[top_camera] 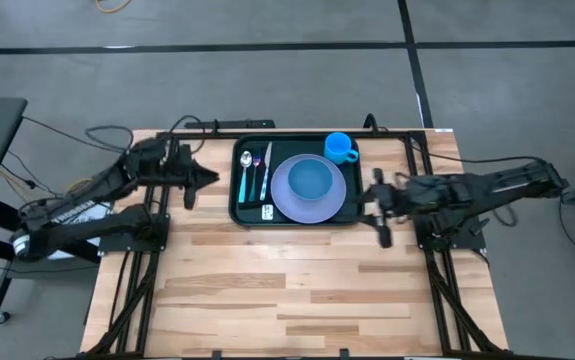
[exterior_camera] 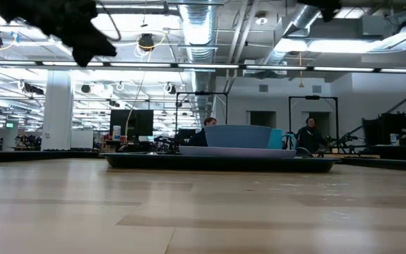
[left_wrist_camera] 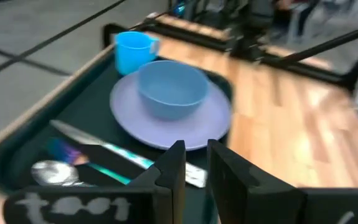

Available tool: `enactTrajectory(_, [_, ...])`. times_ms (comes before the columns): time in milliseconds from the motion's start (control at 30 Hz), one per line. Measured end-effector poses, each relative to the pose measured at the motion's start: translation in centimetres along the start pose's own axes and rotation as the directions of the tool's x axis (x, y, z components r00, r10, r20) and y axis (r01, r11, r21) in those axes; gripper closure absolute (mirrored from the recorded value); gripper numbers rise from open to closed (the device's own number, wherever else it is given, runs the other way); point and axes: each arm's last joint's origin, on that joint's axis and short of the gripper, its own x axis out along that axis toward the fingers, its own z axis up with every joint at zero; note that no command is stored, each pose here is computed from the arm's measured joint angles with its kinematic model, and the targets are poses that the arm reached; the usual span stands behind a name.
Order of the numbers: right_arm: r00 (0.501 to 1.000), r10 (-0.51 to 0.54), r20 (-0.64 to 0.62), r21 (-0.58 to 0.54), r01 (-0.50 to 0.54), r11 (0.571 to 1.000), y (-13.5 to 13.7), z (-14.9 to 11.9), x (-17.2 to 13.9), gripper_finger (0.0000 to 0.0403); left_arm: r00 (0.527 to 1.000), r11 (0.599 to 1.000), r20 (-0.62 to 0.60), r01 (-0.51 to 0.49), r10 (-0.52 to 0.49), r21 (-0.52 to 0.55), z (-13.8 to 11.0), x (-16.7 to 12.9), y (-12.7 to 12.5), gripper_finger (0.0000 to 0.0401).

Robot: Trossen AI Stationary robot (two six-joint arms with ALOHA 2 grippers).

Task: Set up tray
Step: Return to Home Position

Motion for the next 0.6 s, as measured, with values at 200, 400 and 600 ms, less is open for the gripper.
enactTrajectory(200, [0.989, 0.006, 0.148, 0.068, -0.016, 0.998, -0.3, -4.3, -3.2, 0.0239, 0.987, 1.0, 0.16, 0.031, -0.029, -0.006, -4.9, -0.2, 0.2, 0.0346])
enactTrajectory(400, [0.956, -0.002, 0.295, 0.116, -0.034, 0.993, -0.6, -8.3, -4.3, 0.0239, 0.966, 0.999, 0.255, 0.04, -0.039, 0.0, -8.4, -0.7, 0.1, 0.0346])
enactTrajectory(600, [0.953, -0.007, 0.302, 0.128, -0.033, 0.991, -0.7, -11.6, -4.1, 0.0239, 0.942, 0.998, 0.333, 0.06, -0.05, -0.02, -10.3, -1.0, -0.1, 0.0346])
